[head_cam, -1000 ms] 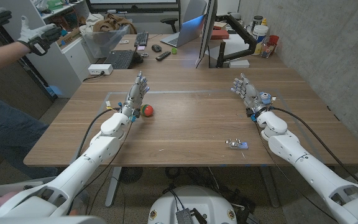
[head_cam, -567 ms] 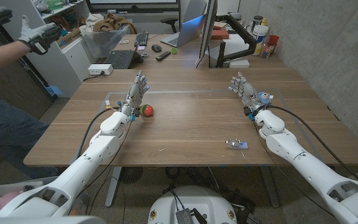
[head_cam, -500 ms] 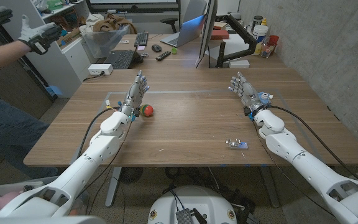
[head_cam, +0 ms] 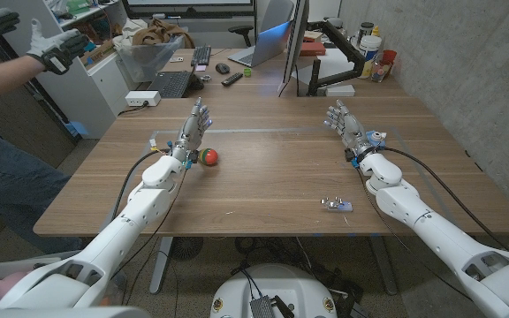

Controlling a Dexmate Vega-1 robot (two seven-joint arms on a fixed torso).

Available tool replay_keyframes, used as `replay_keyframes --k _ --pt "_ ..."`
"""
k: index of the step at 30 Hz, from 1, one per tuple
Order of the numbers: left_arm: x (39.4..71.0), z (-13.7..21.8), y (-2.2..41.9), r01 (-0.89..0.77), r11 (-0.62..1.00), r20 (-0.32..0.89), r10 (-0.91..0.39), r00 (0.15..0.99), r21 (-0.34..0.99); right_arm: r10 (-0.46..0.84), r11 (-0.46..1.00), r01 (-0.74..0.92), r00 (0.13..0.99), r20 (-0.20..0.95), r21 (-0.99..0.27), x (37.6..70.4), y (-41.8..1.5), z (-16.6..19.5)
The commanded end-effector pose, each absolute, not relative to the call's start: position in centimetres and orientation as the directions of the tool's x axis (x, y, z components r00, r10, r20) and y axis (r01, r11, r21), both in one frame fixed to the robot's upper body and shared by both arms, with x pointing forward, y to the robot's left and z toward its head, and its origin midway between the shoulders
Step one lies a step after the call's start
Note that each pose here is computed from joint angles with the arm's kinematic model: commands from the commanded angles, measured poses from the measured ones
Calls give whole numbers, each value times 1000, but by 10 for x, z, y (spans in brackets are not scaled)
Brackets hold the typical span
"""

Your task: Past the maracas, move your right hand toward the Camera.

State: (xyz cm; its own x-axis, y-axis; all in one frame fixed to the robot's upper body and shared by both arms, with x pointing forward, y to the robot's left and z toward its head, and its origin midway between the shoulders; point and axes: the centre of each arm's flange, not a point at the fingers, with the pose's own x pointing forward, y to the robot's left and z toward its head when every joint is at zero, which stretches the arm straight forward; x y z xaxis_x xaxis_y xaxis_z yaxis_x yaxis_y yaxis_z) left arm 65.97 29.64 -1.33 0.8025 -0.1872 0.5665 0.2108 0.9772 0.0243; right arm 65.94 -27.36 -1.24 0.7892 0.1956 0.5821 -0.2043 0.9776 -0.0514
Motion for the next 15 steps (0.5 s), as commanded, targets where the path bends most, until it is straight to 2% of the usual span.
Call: replay_keyframes --k 1,15 --pt "662 -7 298 211 977 569 -191 800 31 204 977 -201 786 583 -72 664 -272 -7" --pt "656 -5 302 197 980 573 -184 799 39 218 976 -188 768 602 -113 662 -271 5"
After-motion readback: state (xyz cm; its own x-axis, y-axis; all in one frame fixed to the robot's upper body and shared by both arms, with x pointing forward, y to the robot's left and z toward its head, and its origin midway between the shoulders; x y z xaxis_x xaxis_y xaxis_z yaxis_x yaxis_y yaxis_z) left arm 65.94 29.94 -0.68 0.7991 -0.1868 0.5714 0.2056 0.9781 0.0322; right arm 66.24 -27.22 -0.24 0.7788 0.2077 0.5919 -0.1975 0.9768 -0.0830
